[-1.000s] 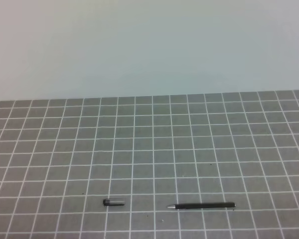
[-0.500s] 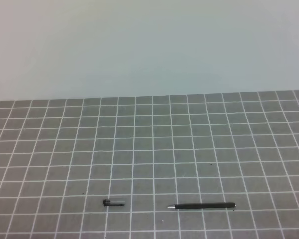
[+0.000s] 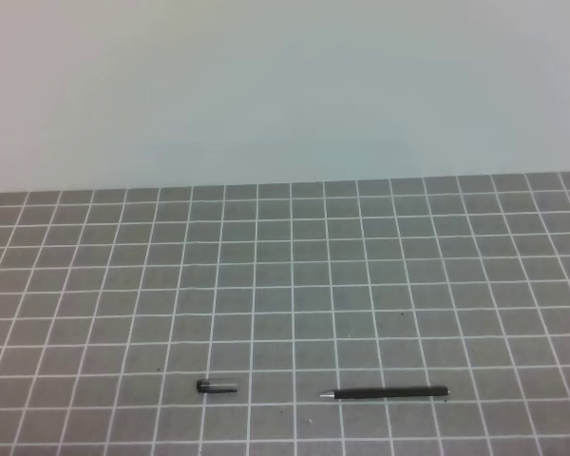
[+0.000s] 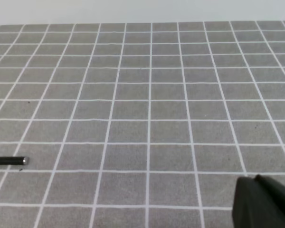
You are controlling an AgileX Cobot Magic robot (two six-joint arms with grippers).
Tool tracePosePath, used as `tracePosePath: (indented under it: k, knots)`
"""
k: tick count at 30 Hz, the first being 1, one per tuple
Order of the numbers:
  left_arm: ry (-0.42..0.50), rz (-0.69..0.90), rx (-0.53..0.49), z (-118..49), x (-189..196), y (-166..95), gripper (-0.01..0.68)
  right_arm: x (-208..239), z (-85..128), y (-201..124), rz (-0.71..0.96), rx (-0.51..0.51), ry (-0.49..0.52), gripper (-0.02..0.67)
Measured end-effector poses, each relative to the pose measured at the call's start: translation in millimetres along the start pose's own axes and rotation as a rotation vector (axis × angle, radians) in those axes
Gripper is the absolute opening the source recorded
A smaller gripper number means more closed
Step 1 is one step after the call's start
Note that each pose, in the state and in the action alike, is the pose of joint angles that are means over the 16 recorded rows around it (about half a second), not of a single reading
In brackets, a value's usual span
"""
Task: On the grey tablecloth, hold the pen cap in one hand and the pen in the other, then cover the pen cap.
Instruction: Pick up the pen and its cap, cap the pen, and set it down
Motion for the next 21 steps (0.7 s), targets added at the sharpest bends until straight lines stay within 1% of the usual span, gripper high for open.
tracePosePath:
  k: [11,21]
  knots:
    - [0.002,-0.027,-0.007,0.2,0,3,-0.003,0,-1,1,-0.006,0.016,-0.005,-0.004]
    - [0.018,-0.147,-0.068,1.3,1,15,-0.003,0,-1,7,-0.068,0.023,-0.007,-0.004]
Point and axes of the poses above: a point on each arm's last joint axis where the gripper is mounted, x pointing back along that axis away from the gripper, z along the wrist's bending axis when the last joint is at zero, y = z × x, the point moved 1 cm from there along -x, pointing out along that axis toward the gripper, and after that the axes turned 3 degrees about -x, right-handed, at the moved point
